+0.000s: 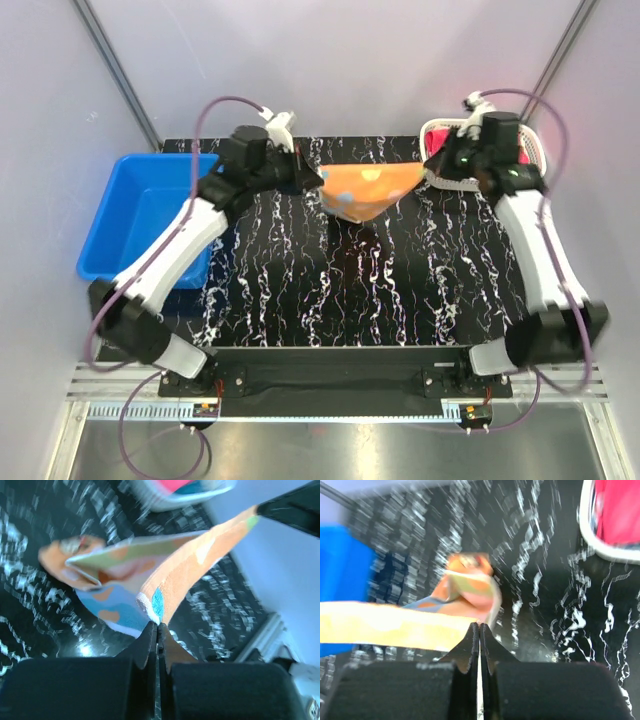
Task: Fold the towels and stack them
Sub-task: Flatten out the crumpled towel, then fold the towel
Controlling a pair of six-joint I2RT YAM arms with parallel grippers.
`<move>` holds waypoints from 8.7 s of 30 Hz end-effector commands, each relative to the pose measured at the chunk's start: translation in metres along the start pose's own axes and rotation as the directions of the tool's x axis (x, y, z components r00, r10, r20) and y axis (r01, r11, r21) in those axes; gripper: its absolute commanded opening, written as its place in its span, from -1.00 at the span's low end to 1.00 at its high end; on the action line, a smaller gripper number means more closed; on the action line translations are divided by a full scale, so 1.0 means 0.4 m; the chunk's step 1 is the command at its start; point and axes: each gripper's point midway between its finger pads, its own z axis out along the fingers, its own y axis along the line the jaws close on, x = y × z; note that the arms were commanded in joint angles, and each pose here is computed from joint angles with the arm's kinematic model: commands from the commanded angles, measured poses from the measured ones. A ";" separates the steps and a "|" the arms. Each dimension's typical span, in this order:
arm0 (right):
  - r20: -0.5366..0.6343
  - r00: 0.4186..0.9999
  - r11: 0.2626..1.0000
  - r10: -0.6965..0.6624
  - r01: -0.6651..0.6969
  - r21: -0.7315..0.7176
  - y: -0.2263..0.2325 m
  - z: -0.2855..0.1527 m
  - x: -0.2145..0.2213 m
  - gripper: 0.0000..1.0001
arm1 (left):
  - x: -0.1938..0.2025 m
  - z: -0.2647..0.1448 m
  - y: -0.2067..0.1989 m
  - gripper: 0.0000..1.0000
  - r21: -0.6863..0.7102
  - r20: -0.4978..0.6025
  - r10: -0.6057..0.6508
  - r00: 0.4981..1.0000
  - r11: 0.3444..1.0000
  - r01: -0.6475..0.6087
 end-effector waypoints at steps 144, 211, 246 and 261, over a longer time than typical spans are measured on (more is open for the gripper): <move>-0.445 0.722 0.847 0.530 -0.470 0.247 -0.016 -0.013 0.820 -0.22 | 0.673 -0.025 0.308 -0.31 -0.383 -0.331 -0.410 0.850 0.882 0.276; -0.379 0.827 0.902 0.416 -0.325 0.283 0.009 -0.023 0.842 -0.92 | 0.626 0.016 0.285 -1.00 -0.342 -0.381 -0.317 0.868 0.921 0.187; -0.478 0.750 0.874 0.458 -0.478 0.088 0.147 -0.132 0.829 -1.00 | 0.663 -0.145 0.255 -1.00 -0.403 -0.445 -0.345 0.827 0.901 0.159; -0.561 0.711 0.888 0.425 -0.447 0.108 0.114 -0.142 0.942 -1.00 | 0.724 -0.124 0.305 -1.00 -0.452 -0.466 -0.371 0.803 0.880 0.145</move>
